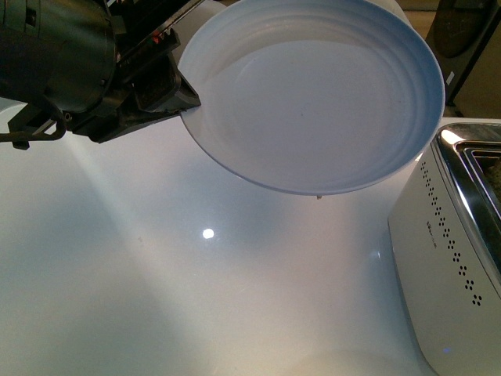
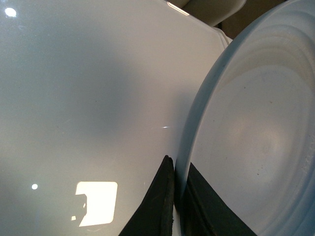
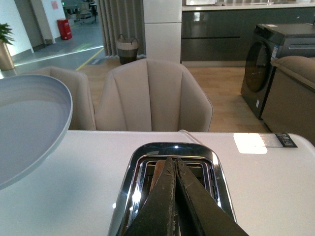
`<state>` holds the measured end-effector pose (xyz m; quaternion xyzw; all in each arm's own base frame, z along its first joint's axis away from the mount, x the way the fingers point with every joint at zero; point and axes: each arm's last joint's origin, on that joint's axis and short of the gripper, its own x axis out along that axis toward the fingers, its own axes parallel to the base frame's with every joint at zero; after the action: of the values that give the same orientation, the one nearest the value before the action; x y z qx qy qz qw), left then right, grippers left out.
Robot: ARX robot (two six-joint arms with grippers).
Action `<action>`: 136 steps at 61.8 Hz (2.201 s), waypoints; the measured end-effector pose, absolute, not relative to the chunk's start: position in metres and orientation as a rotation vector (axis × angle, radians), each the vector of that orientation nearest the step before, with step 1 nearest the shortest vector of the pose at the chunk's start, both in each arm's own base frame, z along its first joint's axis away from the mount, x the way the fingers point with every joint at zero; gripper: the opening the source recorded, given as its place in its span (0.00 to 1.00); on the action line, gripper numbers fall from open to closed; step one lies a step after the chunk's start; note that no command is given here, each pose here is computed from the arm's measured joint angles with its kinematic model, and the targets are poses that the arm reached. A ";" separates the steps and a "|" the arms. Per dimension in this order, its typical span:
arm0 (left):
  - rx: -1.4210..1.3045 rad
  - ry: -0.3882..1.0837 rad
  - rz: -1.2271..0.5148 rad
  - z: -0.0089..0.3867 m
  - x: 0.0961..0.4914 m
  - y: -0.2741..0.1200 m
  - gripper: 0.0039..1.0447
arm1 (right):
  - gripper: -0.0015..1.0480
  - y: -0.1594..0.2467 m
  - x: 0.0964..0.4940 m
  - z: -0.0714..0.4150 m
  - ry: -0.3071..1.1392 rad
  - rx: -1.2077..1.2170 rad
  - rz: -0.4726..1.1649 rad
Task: Left arm holds plate, right arm toasts bread
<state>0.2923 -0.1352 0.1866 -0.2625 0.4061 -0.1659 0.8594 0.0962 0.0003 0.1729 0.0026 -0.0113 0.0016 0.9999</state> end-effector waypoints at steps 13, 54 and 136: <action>-0.551 0.852 -0.348 0.187 0.292 -0.135 0.03 | 0.20 0.000 0.096 0.173 -0.023 0.004 0.003; -0.525 0.802 -0.262 0.187 0.294 -0.134 0.03 | 0.91 0.000 0.096 0.173 -0.023 0.004 0.003; -0.492 1.071 -0.062 -0.013 0.316 0.084 0.03 | 0.91 0.000 0.096 0.173 -0.023 0.004 0.002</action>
<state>0.3156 0.0841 -0.0125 -0.2318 0.5051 -0.0290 0.8309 0.0962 0.0003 0.1729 0.0018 -0.0113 0.0012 0.9999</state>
